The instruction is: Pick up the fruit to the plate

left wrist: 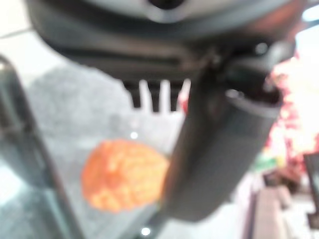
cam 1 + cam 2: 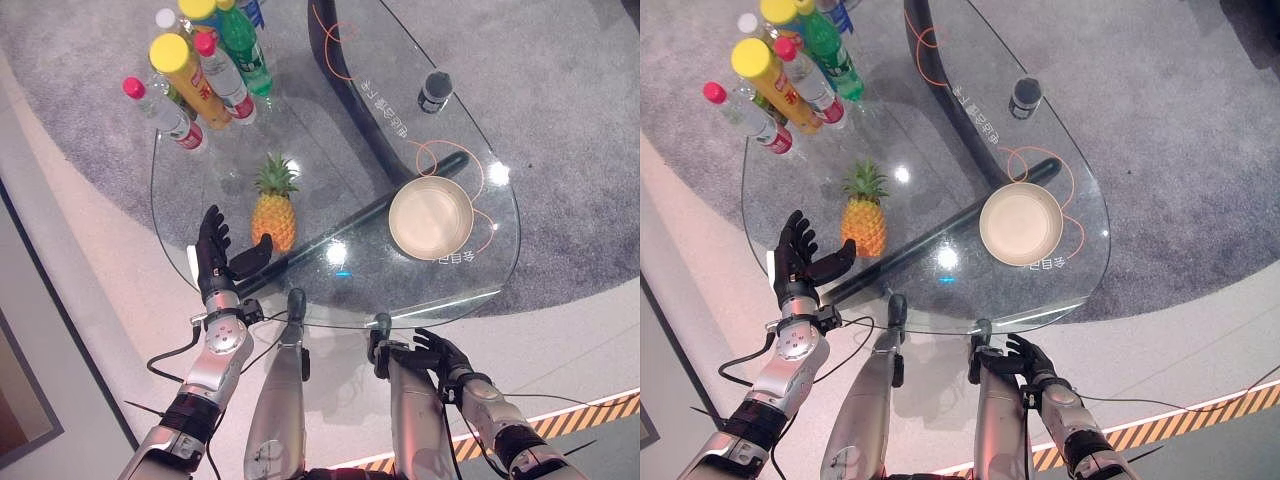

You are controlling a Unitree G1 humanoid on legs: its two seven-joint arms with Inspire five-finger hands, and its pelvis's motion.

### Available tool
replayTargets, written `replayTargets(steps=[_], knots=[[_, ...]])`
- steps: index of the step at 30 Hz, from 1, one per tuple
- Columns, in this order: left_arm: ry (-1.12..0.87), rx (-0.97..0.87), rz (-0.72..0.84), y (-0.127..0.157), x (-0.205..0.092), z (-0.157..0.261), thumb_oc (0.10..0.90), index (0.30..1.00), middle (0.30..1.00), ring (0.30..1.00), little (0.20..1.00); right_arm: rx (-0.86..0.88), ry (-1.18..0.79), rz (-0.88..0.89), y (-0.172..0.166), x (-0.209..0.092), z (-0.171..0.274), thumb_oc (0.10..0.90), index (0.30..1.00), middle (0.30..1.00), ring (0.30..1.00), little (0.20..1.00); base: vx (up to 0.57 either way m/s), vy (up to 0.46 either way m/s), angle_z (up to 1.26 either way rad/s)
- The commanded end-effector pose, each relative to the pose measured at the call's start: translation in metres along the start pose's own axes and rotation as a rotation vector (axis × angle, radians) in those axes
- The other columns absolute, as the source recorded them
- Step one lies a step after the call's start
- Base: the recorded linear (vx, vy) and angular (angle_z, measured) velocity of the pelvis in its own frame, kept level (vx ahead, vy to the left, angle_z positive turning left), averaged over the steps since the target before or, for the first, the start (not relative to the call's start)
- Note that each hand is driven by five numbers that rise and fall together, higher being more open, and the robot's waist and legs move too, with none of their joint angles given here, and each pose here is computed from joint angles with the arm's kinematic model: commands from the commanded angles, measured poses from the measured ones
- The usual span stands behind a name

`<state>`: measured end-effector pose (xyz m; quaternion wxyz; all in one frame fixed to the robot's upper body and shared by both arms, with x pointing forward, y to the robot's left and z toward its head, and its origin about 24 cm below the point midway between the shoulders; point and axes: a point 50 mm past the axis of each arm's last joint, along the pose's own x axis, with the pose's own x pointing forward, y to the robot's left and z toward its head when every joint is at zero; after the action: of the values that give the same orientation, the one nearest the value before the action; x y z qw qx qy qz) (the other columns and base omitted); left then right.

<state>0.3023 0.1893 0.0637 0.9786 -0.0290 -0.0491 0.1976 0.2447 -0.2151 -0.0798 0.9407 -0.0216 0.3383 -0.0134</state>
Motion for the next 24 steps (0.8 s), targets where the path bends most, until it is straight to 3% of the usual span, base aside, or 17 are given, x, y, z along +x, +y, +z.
replayTargets(steps=[1,16,24], knots=[[-0.207,-0.012,0.006,-0.001,0.009,0.038,0.800,0.900,0.900,0.900,0.900,-0.090,0.207,-0.023,-0.010,-0.017,-0.054,0.800,0.900,0.900,0.900,0.900,0.00,0.056,-0.05],[-0.198,-0.017,-0.020,-0.006,0.021,0.045,0.800,0.900,0.900,0.900,0.900,-0.074,0.174,-0.022,-0.006,-0.017,-0.047,0.800,0.900,0.900,0.900,0.900,0.00,0.008,0.00],[-0.194,0.062,0.049,0.000,0.033,0.041,0.800,0.900,0.900,0.900,0.900,-0.077,0.159,-0.025,-0.007,-0.015,-0.041,0.800,0.900,0.900,0.900,0.900,0.00,0.009,0.00]])
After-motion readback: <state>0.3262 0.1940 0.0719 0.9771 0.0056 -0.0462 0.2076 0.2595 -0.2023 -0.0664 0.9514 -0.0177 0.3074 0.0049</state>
